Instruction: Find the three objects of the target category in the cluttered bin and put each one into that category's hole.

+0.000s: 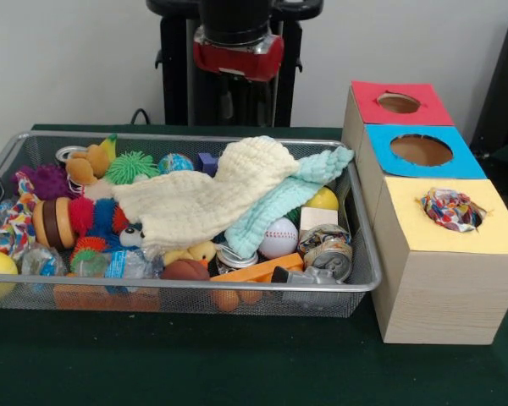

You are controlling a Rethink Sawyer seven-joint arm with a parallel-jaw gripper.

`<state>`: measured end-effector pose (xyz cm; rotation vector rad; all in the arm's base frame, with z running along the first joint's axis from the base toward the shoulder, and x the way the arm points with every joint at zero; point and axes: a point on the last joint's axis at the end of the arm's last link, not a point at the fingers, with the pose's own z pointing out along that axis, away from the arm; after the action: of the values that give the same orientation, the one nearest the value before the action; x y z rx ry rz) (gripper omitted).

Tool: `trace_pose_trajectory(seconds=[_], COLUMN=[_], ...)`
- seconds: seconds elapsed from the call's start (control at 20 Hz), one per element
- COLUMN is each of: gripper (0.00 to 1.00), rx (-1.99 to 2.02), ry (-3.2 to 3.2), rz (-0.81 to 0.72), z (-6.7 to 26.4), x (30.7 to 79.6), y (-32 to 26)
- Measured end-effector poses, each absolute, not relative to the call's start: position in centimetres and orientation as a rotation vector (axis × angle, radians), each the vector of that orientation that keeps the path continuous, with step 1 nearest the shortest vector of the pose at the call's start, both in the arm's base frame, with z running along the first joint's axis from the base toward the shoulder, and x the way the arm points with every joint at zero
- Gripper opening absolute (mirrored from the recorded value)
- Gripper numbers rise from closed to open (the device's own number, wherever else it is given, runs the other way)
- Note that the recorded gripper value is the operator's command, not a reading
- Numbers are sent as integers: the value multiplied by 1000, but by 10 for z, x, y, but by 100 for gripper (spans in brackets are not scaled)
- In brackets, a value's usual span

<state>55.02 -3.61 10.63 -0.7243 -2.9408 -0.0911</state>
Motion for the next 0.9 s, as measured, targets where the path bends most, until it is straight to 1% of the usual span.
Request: trace_pose_trajectory(seconds=[0.4, 0.6, 0.9], gripper=[100, 100, 100], rx=[-756, -763, -777], ry=[-2932, -2946, -2940], rz=[27, 73, 93], z=[99, 85, 67], x=[560, 570, 581], y=[-108, -137, -163])
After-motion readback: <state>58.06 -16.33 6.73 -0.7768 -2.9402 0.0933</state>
